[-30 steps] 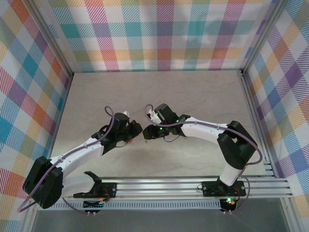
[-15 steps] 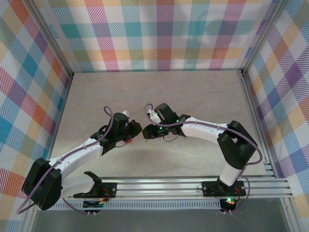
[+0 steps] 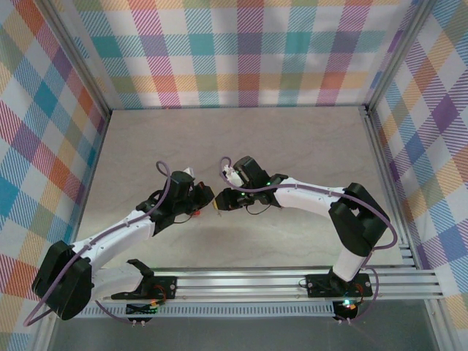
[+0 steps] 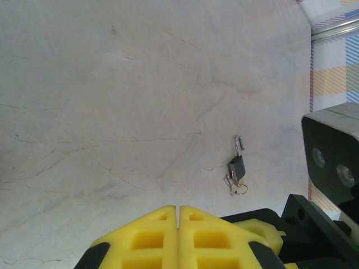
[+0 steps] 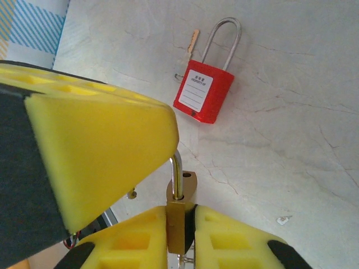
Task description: Lock with the key
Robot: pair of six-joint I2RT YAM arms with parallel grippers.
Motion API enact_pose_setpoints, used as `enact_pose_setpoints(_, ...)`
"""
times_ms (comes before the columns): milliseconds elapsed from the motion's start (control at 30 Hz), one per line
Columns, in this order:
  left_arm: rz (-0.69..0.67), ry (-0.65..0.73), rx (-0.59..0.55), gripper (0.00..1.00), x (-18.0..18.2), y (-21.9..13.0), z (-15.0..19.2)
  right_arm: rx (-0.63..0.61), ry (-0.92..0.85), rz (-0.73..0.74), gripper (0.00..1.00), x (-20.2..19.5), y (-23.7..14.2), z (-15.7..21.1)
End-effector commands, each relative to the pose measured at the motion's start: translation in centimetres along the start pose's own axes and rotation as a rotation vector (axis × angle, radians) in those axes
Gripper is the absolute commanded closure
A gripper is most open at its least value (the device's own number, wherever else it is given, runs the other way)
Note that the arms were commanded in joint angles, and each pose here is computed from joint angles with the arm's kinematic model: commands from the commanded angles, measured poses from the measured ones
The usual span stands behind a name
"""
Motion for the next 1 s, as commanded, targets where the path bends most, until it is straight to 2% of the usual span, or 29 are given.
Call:
enact_pose_setpoints(0,0.049,0.028,-0.017,1.0,-0.7,-0.8,0.1,0.001,0.003,-0.027,0.87,0.3,-0.1,0.4)
enact_pose_setpoints(267,0.161,0.044,-0.067,1.0,-1.5,-2.3,0.0,-0.038,0.005,-0.11,0.92,1.0,-1.1,0.4)
enact_pose_setpoints(600,0.337,0.058,-0.127,1.0,-3.2,-4.5,-0.2,-0.064,0.007,-0.247,0.93,1.9,-2.2,0.2)
enact_pose_setpoints(967,0.466,0.098,-0.182,1.0,-4.2,-6.8,-0.2,-0.097,-0.029,-0.401,0.95,3.1,-4.5,0.0)
Point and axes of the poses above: each hand's point on the last joint's axis, 136 mm out from that joint toward the fingers, its own y axis out along the fingers, its own x axis along the line the jaws close on, z = x × y, the point moved 4 cm from there along -y, back along the fingers, and after that the axes turned 4 degrees about -y, right-handed, at the moved point
